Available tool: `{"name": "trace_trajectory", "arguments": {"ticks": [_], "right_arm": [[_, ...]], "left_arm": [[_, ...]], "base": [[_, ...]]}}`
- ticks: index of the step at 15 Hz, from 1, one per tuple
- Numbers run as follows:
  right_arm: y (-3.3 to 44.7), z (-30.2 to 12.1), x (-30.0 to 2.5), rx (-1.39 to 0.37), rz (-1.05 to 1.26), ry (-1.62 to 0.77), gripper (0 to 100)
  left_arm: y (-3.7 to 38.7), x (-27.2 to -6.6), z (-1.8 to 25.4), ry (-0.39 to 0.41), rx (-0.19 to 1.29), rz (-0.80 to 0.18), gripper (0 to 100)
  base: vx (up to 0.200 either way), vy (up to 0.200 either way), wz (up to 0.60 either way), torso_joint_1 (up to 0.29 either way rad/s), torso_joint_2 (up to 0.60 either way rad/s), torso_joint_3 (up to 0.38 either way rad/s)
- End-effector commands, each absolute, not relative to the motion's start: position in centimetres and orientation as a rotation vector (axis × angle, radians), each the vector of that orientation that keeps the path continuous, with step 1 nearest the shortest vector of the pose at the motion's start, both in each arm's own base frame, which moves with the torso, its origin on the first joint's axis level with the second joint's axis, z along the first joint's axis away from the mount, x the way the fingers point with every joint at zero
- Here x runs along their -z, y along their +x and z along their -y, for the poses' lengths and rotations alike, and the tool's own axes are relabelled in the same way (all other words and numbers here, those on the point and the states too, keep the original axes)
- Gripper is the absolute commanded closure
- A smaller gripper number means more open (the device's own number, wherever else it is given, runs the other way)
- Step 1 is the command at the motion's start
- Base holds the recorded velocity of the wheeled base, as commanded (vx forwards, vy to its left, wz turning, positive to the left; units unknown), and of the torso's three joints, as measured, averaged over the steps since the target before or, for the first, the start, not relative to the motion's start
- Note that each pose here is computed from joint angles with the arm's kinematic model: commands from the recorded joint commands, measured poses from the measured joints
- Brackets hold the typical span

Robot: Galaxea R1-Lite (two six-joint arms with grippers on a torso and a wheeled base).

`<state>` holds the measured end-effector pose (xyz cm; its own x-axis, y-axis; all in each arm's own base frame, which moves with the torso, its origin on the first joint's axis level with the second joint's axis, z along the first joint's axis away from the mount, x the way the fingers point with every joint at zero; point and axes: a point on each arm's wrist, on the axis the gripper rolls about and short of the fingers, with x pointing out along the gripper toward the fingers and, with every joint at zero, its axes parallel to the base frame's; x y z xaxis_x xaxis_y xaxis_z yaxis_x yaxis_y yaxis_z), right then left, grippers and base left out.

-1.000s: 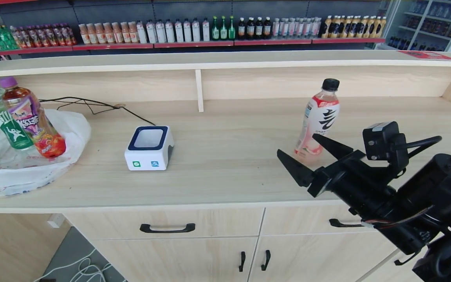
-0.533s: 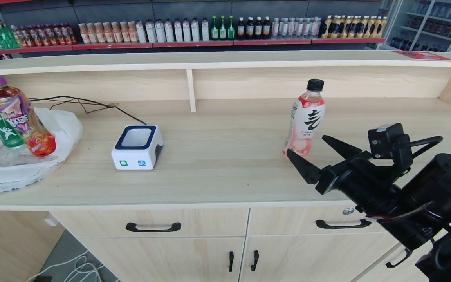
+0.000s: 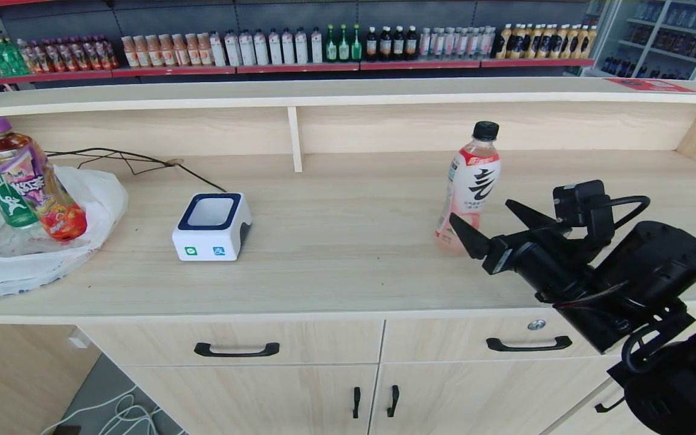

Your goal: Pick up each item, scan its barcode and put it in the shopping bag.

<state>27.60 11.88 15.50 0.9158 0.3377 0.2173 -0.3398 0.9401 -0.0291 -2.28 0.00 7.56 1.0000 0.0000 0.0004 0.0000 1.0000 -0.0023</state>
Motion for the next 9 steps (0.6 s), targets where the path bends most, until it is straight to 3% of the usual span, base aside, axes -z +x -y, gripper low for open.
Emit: {"name": "trace_trajectory", "arguments": {"ticks": [1, 9], "right_arm": [[28.7, -12.2, -14.7, -0.344, 0.209, 0.005, 0], [31.4, -13.0, -14.4, -0.329, 0.238, 0.011, 0]], "left_arm": [[-2.3, -7.6, 0.0, -0.003, 0.0, 0.002, 0], [-2.3, -7.6, 0.0, -0.005, 0.0, 0.002, 0]], "base": [[0.0, 0.0, 0.0, 0.0, 0.0, 0.0], [0.0, 0.0, 0.0, 0.0, 0.0, 0.0]]}}
